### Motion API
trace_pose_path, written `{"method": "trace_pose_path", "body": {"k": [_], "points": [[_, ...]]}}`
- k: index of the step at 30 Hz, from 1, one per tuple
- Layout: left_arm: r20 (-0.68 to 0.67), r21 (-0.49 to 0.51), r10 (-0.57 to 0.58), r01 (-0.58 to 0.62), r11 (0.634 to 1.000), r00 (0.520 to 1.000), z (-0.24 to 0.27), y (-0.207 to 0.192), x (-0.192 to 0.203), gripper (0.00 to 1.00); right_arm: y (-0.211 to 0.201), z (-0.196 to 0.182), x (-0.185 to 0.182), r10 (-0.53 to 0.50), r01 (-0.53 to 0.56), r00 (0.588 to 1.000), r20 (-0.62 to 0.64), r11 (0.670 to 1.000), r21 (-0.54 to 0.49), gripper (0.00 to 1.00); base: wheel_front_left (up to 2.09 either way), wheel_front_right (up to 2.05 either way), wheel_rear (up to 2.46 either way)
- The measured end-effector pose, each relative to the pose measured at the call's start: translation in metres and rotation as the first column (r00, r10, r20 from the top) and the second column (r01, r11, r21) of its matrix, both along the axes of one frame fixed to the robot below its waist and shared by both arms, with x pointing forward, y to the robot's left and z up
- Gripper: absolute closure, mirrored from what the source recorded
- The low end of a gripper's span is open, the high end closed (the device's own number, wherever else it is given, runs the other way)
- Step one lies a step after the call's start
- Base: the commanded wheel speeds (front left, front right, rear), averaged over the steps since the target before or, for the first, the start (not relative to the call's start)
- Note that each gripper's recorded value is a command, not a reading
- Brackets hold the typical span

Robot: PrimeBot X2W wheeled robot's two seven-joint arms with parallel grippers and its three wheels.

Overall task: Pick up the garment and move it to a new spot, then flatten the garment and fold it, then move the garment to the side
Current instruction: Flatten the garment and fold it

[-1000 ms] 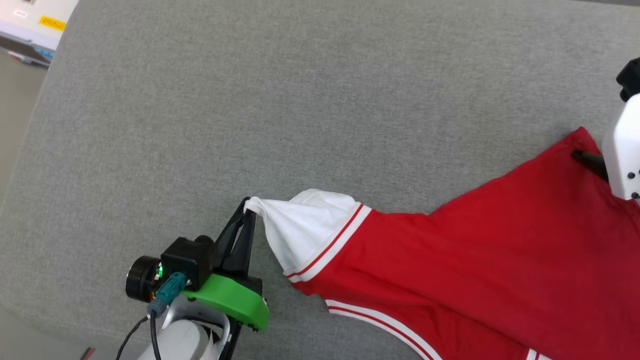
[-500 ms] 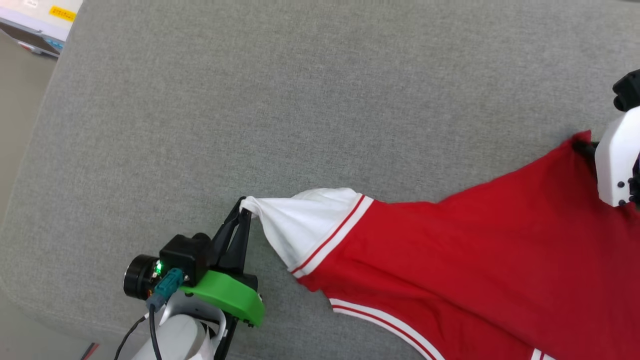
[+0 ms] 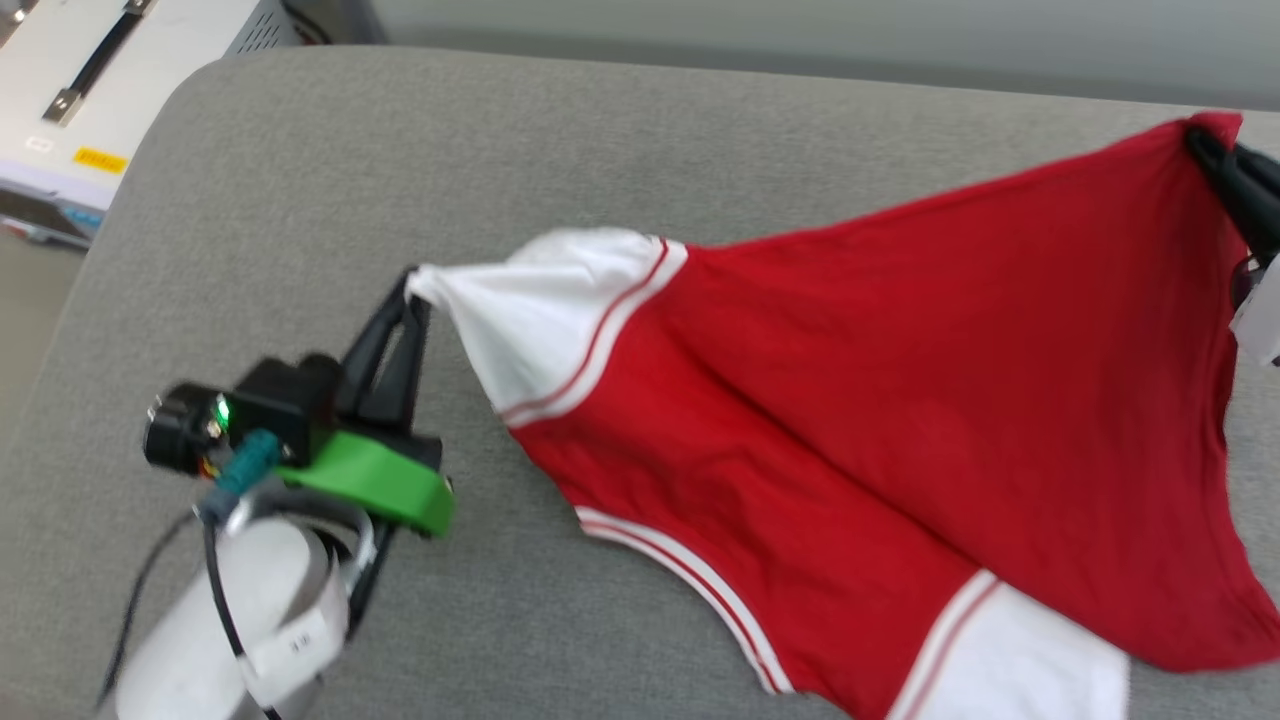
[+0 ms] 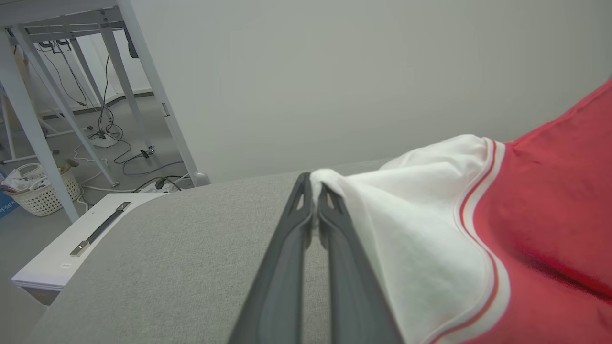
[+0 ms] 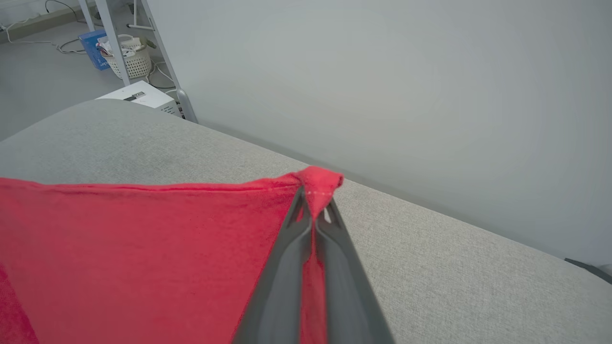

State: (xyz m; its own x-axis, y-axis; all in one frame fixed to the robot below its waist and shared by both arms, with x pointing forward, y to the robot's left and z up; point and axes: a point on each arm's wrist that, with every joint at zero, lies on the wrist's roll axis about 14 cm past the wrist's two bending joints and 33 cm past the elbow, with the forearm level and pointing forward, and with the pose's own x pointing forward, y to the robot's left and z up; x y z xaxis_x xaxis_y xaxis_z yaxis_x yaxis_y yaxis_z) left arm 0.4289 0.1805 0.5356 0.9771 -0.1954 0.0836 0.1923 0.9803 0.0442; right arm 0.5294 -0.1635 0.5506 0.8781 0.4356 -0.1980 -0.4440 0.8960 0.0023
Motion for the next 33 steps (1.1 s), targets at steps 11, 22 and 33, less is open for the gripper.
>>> {"method": "trace_pose_path", "body": {"k": [11,22,33], "points": [[0.298,0.151,-0.195,0.156,0.976,0.934,0.134,-0.042,0.069,1.00,-0.023,0.087,-0.004,-0.088,0.077,0.966,0.242,0.996,0.052,1.00,0.00,0.00,0.00],[0.510,0.306,-0.302,0.158,0.939,0.805,0.258,-0.076,0.153,1.00,-0.039,0.177,0.081,-0.184,0.167,0.889,0.420,0.983,0.079,1.00,0.00,0.00,0.00],[0.583,0.369,-0.288,0.068,0.927,0.759,0.311,-0.081,0.216,1.00,-0.043,0.231,0.146,-0.226,0.232,0.815,0.534,0.971,0.057,1.00,0.00,0.00,0.00]]}}
